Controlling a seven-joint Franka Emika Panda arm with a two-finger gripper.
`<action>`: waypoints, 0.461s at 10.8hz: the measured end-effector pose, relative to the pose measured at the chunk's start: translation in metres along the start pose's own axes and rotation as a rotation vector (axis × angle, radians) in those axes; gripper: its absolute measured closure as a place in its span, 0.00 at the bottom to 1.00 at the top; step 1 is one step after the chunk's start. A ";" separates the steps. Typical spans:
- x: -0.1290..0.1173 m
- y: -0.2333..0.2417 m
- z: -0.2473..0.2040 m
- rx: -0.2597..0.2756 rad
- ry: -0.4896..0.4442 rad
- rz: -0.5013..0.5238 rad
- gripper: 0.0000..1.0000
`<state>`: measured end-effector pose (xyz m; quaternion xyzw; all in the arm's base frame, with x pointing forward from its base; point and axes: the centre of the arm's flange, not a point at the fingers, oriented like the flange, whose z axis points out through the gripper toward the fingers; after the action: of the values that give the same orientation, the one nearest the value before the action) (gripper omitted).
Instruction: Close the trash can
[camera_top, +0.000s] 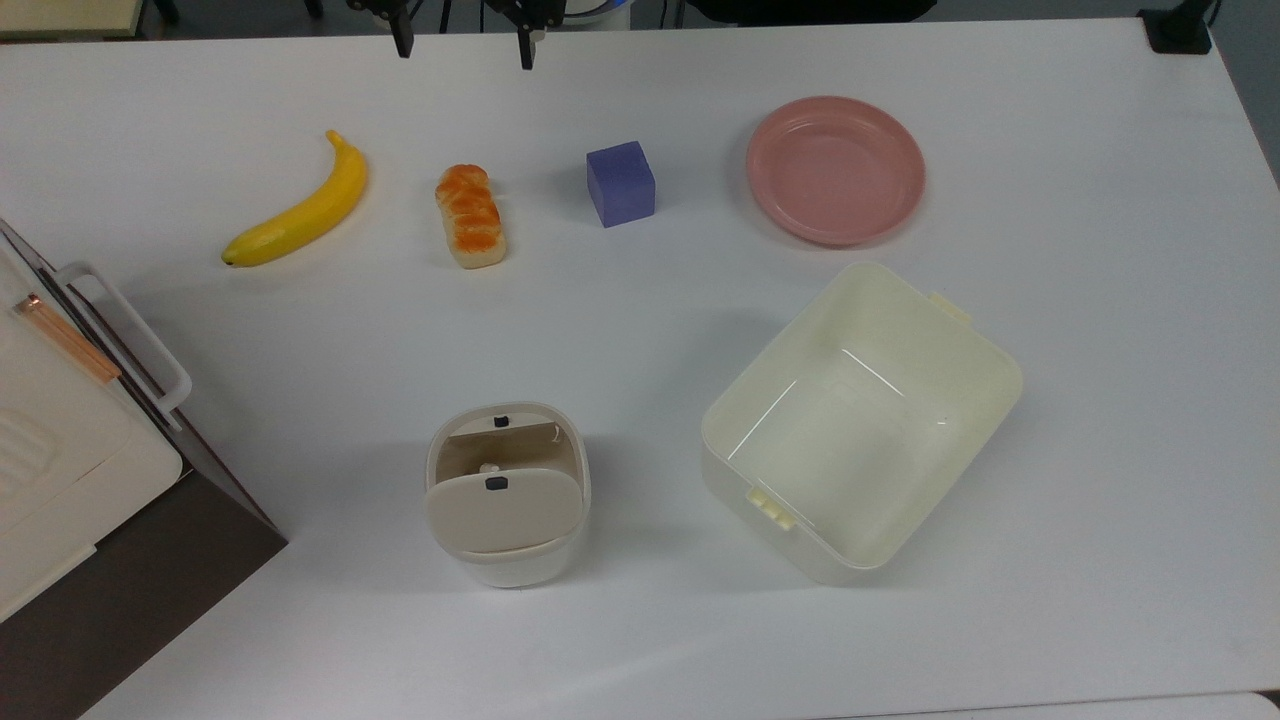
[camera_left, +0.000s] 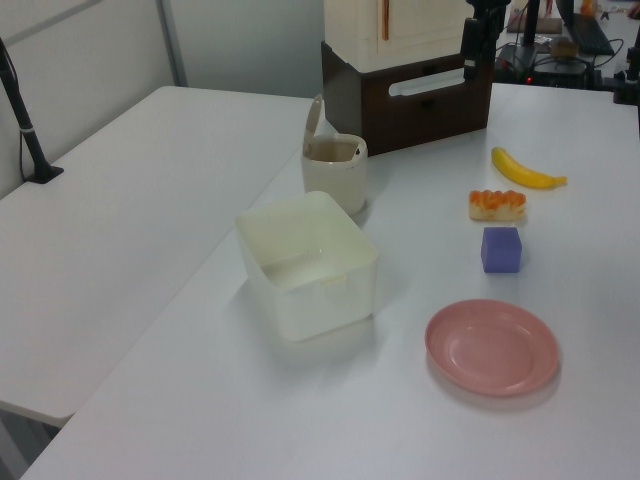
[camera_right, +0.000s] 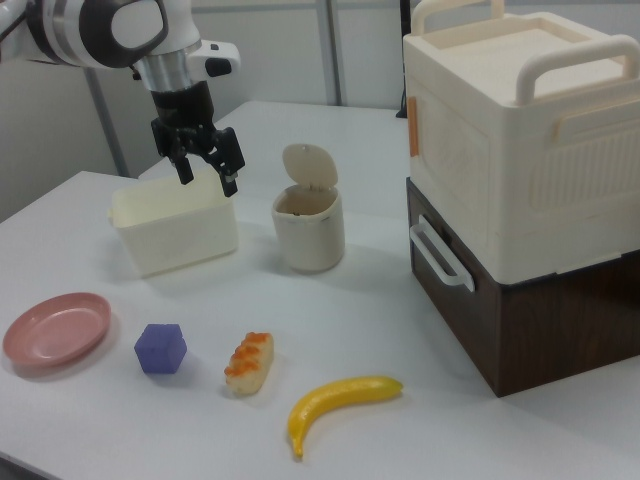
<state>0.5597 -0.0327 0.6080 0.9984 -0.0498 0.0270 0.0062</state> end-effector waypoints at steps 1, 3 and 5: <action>0.000 0.000 0.000 0.000 0.000 0.000 0.00; 0.000 -0.002 0.002 0.000 -0.004 -0.010 0.00; -0.001 -0.003 0.004 0.000 -0.008 -0.012 0.00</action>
<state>0.5595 -0.0297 0.6043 0.9988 -0.0438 0.0232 0.0062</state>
